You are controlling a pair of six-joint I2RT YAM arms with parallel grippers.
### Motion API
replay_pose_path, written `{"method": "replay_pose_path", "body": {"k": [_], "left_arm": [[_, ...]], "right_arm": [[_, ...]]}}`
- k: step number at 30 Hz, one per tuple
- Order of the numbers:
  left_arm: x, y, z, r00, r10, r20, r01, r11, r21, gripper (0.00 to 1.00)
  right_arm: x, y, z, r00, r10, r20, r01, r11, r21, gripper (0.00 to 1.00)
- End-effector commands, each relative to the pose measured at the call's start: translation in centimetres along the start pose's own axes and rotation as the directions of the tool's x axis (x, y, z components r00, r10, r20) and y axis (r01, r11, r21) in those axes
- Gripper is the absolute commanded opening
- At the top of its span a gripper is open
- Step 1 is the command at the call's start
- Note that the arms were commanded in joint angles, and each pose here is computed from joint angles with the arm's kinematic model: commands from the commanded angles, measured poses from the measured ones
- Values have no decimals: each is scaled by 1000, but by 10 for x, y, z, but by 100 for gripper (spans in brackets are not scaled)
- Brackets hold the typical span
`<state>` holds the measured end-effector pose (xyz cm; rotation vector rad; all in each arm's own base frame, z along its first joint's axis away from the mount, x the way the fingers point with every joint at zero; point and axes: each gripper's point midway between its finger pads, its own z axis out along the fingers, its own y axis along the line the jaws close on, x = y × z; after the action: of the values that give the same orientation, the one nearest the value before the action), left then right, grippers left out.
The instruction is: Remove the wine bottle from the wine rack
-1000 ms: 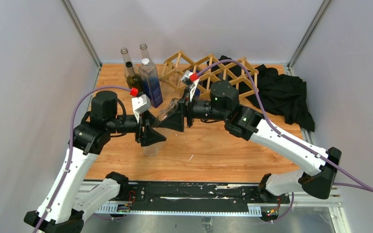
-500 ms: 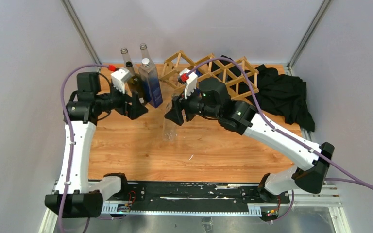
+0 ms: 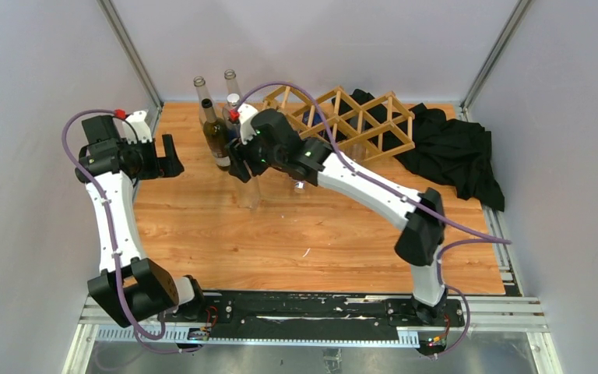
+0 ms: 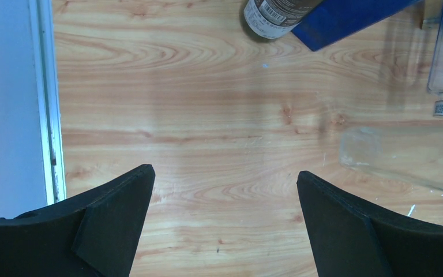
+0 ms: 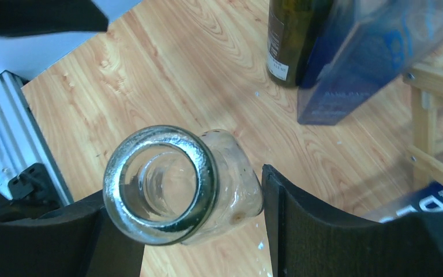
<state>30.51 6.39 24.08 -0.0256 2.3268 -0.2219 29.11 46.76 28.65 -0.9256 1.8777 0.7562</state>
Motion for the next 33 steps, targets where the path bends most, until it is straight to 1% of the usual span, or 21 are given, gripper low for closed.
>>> {"method": "replay_pose_path", "body": {"k": [1,5,9,12,17,24,27,33], "left_arm": [[-2,5,-12,999,2,54,1,998,-59,100],[-2,0,-17,996,27,90,-22,998,-57,100],[1,-3,-20,994,55,99,-50,998,-47,100],[5,-5,-20,992,85,97,-81,996,-41,100],[4,-3,-27,980,169,109,-162,985,-66,100],[5,-16,-22,983,138,121,-140,990,13,100],[7,-18,-22,983,136,121,-139,990,24,100],[9,-22,-21,982,139,125,-145,989,41,100]], "right_arm": [[-28,3,31,998,-29,63,29,1000,0,0],[-31,1,57,997,-28,74,27,1000,7,0],[-24,-3,84,997,-27,68,27,1000,13,0],[-23,-10,97,996,-37,87,33,999,41,0],[-25,-22,112,992,-49,119,39,996,83,0],[-28,-31,131,986,-36,166,21,995,93,0],[-29,-42,137,982,-50,183,22,989,148,0],[-30,-50,147,975,-86,206,48,982,184,0]]}}
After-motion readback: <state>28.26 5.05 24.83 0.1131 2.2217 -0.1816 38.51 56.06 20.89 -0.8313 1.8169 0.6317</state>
